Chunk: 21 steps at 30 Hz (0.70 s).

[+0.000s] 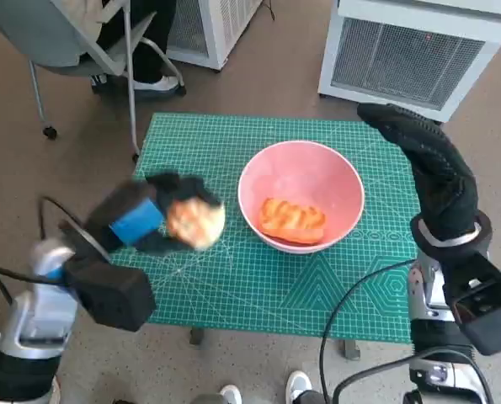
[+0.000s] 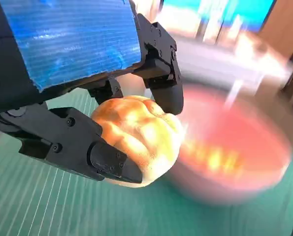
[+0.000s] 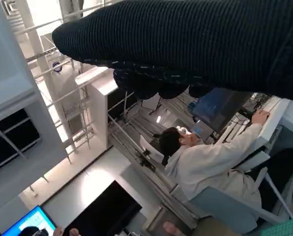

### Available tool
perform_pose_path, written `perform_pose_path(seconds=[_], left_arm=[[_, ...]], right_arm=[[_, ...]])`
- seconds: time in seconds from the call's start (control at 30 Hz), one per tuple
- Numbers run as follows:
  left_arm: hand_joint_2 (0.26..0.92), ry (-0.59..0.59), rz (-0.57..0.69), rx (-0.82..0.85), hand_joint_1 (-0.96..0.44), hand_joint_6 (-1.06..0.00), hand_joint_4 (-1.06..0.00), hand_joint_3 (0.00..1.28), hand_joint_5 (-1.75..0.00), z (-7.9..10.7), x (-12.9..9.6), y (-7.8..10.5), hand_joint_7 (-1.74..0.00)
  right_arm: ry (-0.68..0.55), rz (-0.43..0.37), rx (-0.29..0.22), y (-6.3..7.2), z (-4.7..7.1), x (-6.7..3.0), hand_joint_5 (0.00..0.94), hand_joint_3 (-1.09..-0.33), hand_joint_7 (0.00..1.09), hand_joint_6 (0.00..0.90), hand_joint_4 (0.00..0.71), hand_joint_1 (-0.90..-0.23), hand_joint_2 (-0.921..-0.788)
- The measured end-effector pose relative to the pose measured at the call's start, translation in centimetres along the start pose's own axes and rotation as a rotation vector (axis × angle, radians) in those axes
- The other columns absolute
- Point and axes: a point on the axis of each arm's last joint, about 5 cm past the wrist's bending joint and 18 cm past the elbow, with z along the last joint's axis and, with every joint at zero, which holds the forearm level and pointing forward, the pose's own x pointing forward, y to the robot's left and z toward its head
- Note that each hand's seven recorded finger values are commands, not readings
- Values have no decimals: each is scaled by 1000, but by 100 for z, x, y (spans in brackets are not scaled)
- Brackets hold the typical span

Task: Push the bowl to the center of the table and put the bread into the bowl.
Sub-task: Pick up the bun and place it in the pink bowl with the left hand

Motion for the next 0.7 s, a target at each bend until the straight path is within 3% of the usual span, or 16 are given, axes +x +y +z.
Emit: perform_pose_path(seconds=[0.3,0.57,0.7], left_arm=[[920,-174,102,67,2,-670,-676,52,-1140,224,355,116,-1163],[920,-273,50,71,2,-655,-674,58,-1152,360,781,117,-1166],[921,-270,-11,45,1,-641,-577,108,-1274,368,987,29,-1161]], right_arm=[[-1,-2,2,2,-9,10,2,-758,546,41,261,-576,-921],[-14,-4,4,13,-12,41,2,-756,543,43,262,-579,-921],[-16,-4,4,16,-12,43,2,-755,541,44,263,-586,-921]])
